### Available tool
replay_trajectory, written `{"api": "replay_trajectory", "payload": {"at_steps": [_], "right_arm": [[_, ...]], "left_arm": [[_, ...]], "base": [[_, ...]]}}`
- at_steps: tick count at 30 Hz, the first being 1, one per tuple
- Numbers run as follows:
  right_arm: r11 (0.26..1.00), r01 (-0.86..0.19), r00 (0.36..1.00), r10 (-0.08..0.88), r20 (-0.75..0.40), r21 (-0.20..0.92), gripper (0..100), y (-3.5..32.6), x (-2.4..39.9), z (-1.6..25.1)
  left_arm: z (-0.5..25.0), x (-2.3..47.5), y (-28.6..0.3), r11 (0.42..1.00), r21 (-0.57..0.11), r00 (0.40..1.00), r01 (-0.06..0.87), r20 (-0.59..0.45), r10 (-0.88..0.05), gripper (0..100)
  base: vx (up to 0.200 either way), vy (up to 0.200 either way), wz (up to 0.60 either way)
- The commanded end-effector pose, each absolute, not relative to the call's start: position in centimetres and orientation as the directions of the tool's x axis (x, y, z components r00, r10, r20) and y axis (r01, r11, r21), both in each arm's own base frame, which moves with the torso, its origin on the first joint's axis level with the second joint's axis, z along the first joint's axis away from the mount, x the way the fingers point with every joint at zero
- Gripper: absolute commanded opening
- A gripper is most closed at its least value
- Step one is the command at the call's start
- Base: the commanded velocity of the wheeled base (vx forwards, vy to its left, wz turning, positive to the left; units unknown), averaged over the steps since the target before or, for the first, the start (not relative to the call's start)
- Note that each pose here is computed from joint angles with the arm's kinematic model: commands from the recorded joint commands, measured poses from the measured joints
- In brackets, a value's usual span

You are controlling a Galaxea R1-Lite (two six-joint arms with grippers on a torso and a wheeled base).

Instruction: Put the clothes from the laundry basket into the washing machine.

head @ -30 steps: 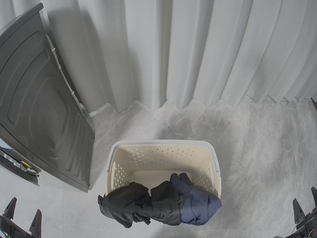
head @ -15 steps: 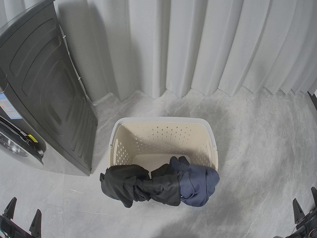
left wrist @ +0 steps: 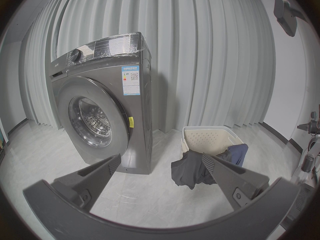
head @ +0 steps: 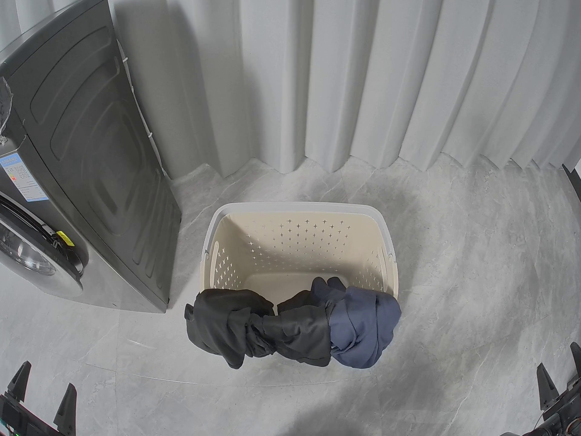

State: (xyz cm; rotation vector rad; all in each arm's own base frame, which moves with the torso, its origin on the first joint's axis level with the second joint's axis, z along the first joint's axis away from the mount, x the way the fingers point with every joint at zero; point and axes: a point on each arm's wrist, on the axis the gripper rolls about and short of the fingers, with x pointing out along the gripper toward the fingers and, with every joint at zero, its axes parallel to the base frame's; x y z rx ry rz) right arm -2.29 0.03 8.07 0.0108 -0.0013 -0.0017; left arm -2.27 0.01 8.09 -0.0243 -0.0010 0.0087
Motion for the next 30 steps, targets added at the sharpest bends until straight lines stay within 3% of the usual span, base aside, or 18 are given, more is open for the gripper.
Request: {"api": "replay_trajectory", "payload": {"at_steps": [1, 30], "right_arm": [[1.0, 0.0, 1.0, 0.0, -0.012, 0.011, 100, 0.03, -2.19, 7.58], [1.0, 0.002, 1.0, -0.002, -0.014, 0.009, 100, 0.03, -2.19, 7.56]], "left_arm": [[7.57, -2.25, 0.0, 1.0, -0.025, 1.0, -0.011, -0.003, 0.011, 100], [7.57, -2.25, 0.01, 1.0, -0.025, 1.0, -0.009, -0.003, 0.009, 100]], "base": [[0.0, 0.2, 0.0], [0.0, 0.2, 0.0]]}}
